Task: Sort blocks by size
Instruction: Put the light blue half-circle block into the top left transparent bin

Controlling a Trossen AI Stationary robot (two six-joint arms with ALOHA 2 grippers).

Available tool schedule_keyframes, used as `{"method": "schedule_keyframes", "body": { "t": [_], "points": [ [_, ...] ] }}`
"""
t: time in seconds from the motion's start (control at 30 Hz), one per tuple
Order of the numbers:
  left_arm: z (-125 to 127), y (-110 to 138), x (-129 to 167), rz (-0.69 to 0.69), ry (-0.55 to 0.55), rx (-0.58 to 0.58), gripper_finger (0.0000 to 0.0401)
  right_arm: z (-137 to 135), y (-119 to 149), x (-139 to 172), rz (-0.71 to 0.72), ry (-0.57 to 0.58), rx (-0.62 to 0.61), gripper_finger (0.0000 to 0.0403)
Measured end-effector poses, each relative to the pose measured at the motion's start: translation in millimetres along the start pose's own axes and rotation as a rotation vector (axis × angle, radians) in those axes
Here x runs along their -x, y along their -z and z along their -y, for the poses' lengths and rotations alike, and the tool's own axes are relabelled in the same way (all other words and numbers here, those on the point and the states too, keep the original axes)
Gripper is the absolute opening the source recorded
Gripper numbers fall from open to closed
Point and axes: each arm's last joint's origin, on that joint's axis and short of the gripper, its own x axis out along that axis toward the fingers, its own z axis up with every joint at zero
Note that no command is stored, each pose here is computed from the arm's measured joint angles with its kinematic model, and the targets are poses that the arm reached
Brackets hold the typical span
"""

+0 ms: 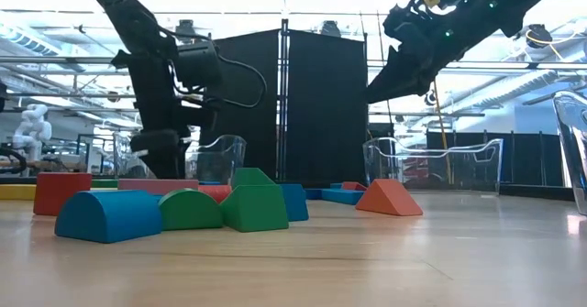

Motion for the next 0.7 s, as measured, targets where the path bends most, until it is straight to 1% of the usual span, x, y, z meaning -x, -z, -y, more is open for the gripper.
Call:
{"method": "schedule_keyframes", "body": {
  "t": [0.13, 0.3, 0.43, 0.53, 0.7],
  "points": [
    [-4.0, 1.1, -0.5, -0.001, 0.025, 0.012, 0.0305, -1.3, 1.6, 0.4, -0.014, -0.003, 0.011, 0.0167],
    [-4.3, 0.6, -0.6, 0.008, 0.038, -0.029, 0.0305, -1.3, 1.6, 0.4, -0.014, -0.003, 0.015, 0.0167],
    [-4.3, 0.6, -0.6, 0.008, 0.041, -0.030, 0.0302, -1.3, 1.7, 0.4, -0.015, -0.003, 0.016, 0.0167],
    [-4.1, 0.8, -0.7, 0.008, 0.050, -0.029, 0.0283, -1.3, 1.7, 0.4, -0.015, -0.003, 0.016, 0.0167],
    [-3.4, 0.9, -0.8, 0.008, 0.065, -0.030, 0.0233, -1.3, 1.8, 0.4, -0.016, -0.003, 0.016, 0.0167]
  ]
}}
